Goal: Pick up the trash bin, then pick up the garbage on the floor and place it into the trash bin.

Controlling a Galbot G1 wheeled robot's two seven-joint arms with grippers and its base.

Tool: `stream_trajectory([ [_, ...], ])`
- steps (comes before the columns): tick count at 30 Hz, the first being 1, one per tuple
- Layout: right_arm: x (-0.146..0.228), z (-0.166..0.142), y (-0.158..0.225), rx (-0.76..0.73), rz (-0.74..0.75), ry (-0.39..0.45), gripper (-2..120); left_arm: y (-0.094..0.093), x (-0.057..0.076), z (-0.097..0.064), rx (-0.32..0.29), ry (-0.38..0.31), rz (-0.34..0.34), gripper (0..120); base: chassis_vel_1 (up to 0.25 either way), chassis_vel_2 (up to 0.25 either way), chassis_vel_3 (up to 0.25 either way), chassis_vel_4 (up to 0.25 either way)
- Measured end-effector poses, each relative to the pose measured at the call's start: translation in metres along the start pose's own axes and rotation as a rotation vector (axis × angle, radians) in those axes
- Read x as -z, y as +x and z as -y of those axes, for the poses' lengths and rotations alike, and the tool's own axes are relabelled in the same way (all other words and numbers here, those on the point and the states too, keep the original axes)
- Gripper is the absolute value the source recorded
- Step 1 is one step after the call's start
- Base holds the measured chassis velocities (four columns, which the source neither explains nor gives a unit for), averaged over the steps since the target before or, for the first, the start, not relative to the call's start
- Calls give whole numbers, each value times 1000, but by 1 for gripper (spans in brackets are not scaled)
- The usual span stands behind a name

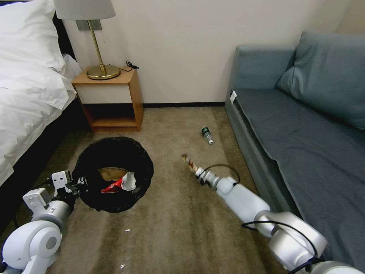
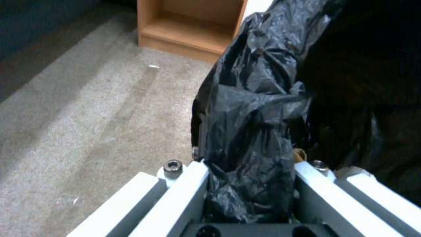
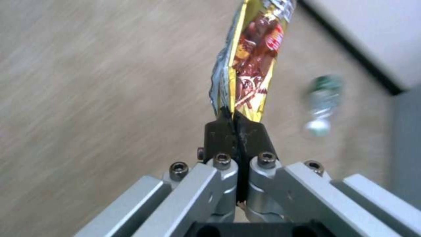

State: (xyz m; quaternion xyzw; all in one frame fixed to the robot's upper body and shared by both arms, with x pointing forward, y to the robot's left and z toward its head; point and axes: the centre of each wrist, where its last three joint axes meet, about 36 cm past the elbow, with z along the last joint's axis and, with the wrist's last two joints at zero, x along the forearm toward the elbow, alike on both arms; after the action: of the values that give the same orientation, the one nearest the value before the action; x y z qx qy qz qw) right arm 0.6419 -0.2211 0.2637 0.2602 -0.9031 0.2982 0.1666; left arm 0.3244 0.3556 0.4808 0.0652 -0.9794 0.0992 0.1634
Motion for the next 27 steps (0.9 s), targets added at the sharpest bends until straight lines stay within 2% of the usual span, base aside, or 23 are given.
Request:
stream_trajectory([
  [1,2,22,4,-60,36,-35,0,0,1,0,-2,1,1,1,0,0,0,0],
  [2,2,22,4,-60,36,-35,0,0,1,0,-2,1,1,1,0,0,0,0],
  [5,8,60,17,-180,134,-108,0,0,2,0,-3,1,1,1,0,0,0,0],
  [6,8,60,17,-180,134,-108,0,0,2,0,-3,1,1,1,0,0,0,0],
  [7,11,71,24,-227,186,-153,0,-1,1,-1,-2,2,0,1,0,0,0,0],
  [9,17,97,44,-297,353,-261,0,-2,0,-2,2,3,-3,1,0,0,0,0],
  [10,17,97,44,-297,353,-261,0,-2,0,-2,2,3,-3,1,0,0,0,0],
  [12,27,118,71,-285,626,-323,0,-4,-2,-1,1,6,-6,1,0,0,0,0],
  [13,27,118,71,-285,626,-323,0,-4,-2,-1,1,6,-6,1,0,0,0,0],
  [15,37,131,104,-258,802,-309,0,-4,-3,0,1,7,-6,1,0,0,0,0],
  [16,48,133,123,-222,875,-292,0,-4,-4,0,-1,9,-7,1,0,0,0,0],
  [17,48,133,123,-222,875,-292,0,-4,-4,0,-1,9,-7,1,0,0,0,0],
  [19,83,123,153,-119,1005,-265,0,-4,-4,1,-3,11,-8,1,0,0,0,0],
  [23,107,106,168,-20,1067,-249,0,-3,-4,2,-6,12,-7,1,0,0,0,0],
  [25,140,78,184,134,1130,-189,0,-1,-2,5,-8,11,-2,1,0,0,0,0],
  [27,150,68,188,181,1141,-173,0,-1,-2,5,-11,13,-2,1,0,0,0,0],
])
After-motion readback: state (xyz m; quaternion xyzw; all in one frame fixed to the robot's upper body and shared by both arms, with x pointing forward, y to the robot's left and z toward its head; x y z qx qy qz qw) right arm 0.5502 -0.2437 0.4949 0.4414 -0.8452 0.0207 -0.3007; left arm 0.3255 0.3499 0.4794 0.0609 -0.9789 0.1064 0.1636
